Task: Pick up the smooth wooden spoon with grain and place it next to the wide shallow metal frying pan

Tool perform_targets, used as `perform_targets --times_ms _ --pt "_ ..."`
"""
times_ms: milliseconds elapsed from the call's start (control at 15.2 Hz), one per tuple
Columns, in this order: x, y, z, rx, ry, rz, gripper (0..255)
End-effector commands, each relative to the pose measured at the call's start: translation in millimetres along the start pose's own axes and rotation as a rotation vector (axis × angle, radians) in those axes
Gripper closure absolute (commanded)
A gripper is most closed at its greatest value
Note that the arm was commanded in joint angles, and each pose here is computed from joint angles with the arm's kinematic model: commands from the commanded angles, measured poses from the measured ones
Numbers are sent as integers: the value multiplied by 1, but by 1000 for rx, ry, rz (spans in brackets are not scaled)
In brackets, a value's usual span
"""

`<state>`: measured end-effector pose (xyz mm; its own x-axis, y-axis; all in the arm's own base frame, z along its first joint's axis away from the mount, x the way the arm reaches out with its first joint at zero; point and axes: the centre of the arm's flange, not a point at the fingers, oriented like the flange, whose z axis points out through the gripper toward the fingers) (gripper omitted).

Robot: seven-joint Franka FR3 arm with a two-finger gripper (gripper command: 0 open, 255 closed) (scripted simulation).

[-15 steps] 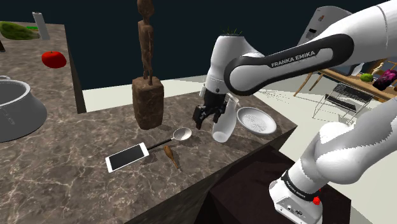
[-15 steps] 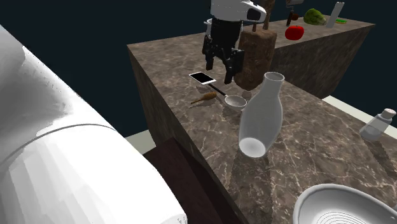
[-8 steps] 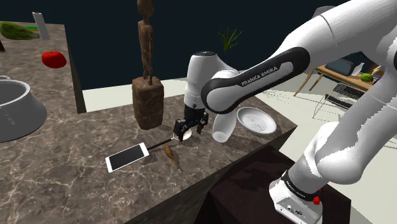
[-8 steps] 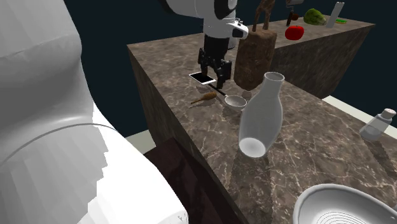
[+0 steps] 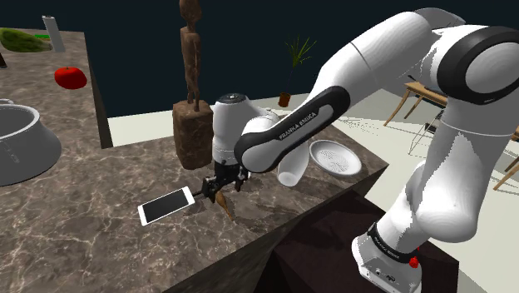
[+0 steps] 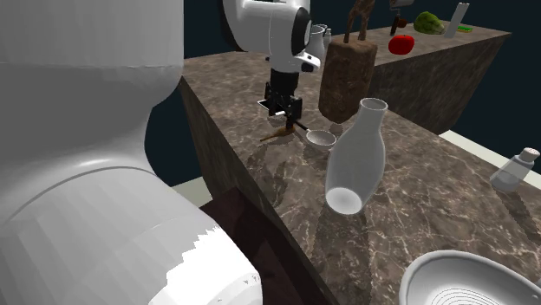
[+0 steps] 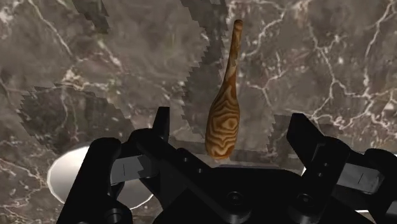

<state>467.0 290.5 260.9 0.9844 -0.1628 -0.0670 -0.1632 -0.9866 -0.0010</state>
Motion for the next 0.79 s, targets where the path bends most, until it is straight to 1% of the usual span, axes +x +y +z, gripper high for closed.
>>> perform_targets --times_ms 0,330,726 --pt "1 -3 11 -1 0 1 0" --pt "1 -3 41 -1 0 1 0" --pt "1 -3 41 -1 0 1 0"
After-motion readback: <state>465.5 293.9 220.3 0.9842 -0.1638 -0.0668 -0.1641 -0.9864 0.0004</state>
